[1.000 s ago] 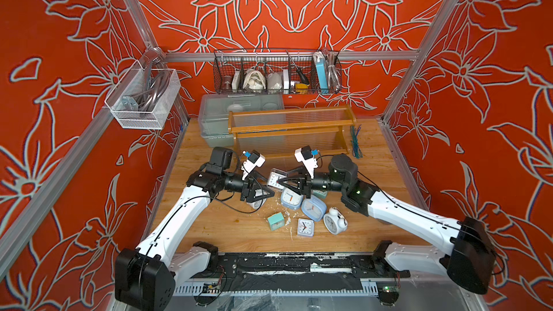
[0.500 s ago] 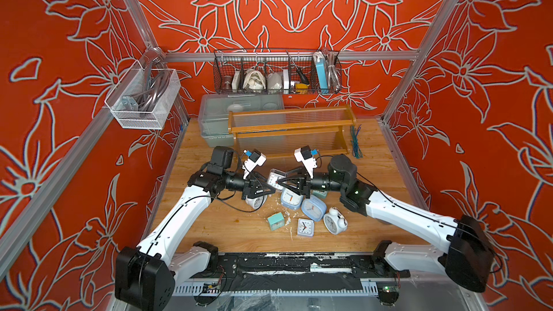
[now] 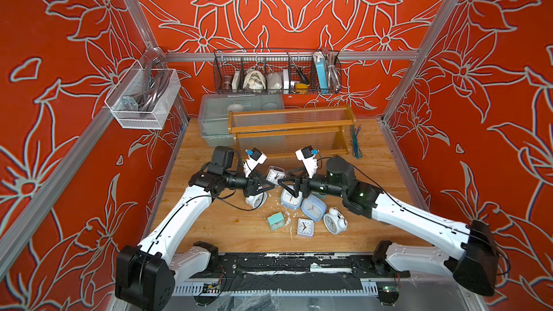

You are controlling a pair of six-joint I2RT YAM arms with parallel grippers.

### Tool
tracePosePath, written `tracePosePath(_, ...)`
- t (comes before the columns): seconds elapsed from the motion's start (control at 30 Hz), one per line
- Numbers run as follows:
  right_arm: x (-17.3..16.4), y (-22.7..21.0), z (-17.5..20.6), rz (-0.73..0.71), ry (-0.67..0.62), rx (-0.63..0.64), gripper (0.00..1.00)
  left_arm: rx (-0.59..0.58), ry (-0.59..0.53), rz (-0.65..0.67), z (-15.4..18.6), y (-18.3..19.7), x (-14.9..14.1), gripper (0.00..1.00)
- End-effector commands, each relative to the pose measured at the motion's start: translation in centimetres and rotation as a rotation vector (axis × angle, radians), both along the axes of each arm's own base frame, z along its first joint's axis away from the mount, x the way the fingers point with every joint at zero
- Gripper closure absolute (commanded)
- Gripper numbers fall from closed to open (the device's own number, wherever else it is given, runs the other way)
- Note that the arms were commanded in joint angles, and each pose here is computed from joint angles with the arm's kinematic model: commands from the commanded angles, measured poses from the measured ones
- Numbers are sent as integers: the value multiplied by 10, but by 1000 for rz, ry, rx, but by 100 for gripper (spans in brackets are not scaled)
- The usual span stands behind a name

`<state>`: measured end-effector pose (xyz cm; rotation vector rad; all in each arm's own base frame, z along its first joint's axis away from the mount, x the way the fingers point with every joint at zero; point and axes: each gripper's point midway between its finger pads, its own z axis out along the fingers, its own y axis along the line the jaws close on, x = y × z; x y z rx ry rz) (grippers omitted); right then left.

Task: Place the alarm clocks on the shelf by style
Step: Pick up the alarm from the center of the board.

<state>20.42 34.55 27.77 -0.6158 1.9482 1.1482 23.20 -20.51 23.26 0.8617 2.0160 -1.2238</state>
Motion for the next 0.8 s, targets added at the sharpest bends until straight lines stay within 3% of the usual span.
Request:
tracePosePath(0.0,18,-21,-6,-265,49,-110,18,52,-39,68,-4,5,15,100)
tracePosePath(0.1,24,-28,-13,-410,87,-168,18,69,-45,84,-6,6,18,100)
tracePosePath(0.23,27,-20,-14,-479,140,-113,19,83,-54,91,-7,7,18,100)
tracePosePath(0.77,29,21,-3,-444,144,-68,12,119,-74,96,-15,7,17,100)
